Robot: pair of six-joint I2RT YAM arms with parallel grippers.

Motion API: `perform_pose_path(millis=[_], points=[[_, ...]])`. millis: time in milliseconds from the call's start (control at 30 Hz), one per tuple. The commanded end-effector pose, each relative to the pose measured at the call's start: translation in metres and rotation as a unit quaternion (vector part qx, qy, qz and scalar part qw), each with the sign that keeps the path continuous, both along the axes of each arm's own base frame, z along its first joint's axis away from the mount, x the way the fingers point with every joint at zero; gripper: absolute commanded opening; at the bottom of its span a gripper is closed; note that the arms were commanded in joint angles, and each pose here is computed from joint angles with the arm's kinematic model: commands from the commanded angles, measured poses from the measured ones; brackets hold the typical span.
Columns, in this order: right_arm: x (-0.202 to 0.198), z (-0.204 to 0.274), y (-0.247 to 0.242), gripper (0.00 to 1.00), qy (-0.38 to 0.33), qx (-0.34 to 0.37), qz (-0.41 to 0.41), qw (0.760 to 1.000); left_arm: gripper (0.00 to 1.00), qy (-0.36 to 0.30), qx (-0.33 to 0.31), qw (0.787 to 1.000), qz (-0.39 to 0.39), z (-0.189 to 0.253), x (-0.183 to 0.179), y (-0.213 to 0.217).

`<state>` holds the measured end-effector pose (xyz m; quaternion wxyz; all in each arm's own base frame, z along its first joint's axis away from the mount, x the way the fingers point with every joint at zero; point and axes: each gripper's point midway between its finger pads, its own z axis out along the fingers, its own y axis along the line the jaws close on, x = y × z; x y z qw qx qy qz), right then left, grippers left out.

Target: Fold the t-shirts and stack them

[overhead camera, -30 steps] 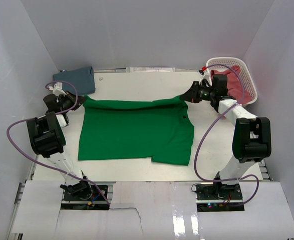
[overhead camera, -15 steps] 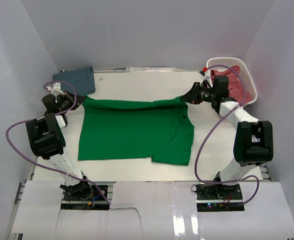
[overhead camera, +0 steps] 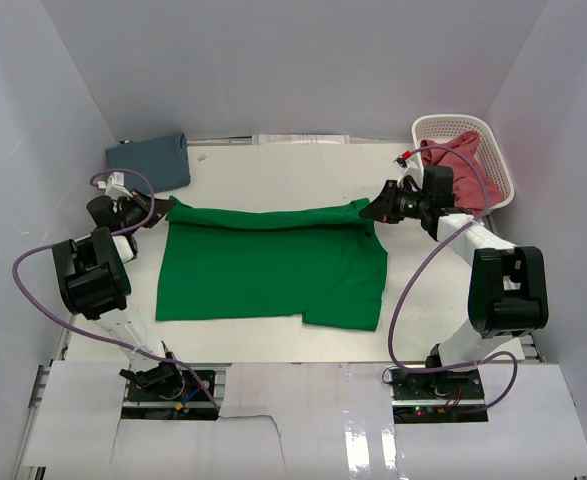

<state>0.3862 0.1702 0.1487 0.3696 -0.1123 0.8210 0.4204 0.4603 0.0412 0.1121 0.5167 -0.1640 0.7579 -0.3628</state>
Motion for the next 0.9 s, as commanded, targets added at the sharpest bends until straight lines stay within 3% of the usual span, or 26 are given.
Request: perform_pose_path(millis=[0, 267, 667, 800, 867], points=[[-0.009, 0.001, 0.002, 0.08, -0.010, -0.009, 0.002, 1.000, 0.00, -0.027, 0.008, 1.000, -0.006, 0.021, -0.006, -0.001], [-0.027, -0.029, 0.004, 0.08, 0.043, -0.022, 0.001, 0.999, 0.00, -0.004, -0.002, 1.000, -0.013, 0.011, -0.017, -0.008], [-0.056, -0.083, -0.003, 0.08, 0.193, -0.051, -0.030, 0.979, 0.03, 0.108, 0.004, 0.994, -0.019, -0.029, -0.034, -0.008], [-0.063, -0.095, -0.004, 0.08, 0.216, -0.068, -0.030, 0.974, 0.09, 0.112, 0.009, 0.994, -0.020, -0.029, -0.037, -0.008], [-0.066, -0.099, -0.005, 0.11, 0.224, -0.075, -0.030, 0.971, 0.23, 0.105, 0.010, 0.994, -0.026, -0.025, -0.037, -0.010]])
